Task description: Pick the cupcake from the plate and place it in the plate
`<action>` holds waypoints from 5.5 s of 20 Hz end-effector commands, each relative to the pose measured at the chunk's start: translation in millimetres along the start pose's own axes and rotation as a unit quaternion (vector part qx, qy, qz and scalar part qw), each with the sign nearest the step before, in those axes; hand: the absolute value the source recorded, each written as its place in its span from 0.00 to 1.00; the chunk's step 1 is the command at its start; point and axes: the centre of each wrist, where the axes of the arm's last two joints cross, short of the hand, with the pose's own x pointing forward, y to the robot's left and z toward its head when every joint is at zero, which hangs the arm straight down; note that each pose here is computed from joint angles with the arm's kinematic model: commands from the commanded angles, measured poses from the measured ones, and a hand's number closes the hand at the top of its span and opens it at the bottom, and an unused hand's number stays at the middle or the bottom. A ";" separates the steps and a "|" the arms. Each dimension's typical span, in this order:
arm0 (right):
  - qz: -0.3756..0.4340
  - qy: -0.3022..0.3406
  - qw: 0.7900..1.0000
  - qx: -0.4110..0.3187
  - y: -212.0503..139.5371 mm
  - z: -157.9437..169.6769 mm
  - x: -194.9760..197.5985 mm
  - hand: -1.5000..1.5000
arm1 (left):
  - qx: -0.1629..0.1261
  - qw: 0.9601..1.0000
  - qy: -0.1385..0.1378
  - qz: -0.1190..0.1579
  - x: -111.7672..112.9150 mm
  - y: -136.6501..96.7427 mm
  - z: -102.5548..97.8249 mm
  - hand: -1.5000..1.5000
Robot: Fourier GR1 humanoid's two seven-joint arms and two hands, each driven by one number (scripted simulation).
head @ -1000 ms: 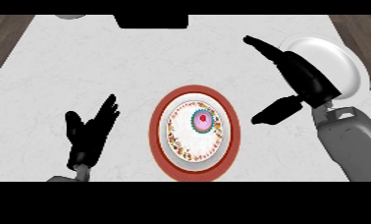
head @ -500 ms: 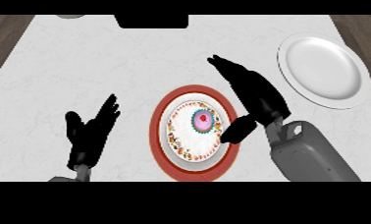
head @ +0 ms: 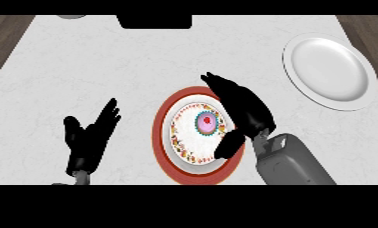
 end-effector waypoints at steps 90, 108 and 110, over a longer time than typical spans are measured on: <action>-0.069 0.534 0.496 -0.681 -121.1 -12.9 -258.8 1.00 | -0.011 1.000 -0.007 -0.002 6.2 -14.6 -9.7 0.50; -0.142 0.419 0.525 -0.727 -110.2 -1.0 -263.2 0.00 | -0.017 1.000 -0.013 -0.005 11.8 -10.2 -8.3 0.50; -0.160 0.411 0.509 -0.739 -105.9 17.0 -273.5 0.00 | -0.010 1.000 -0.001 0.004 0.8 -5.5 -0.2 0.50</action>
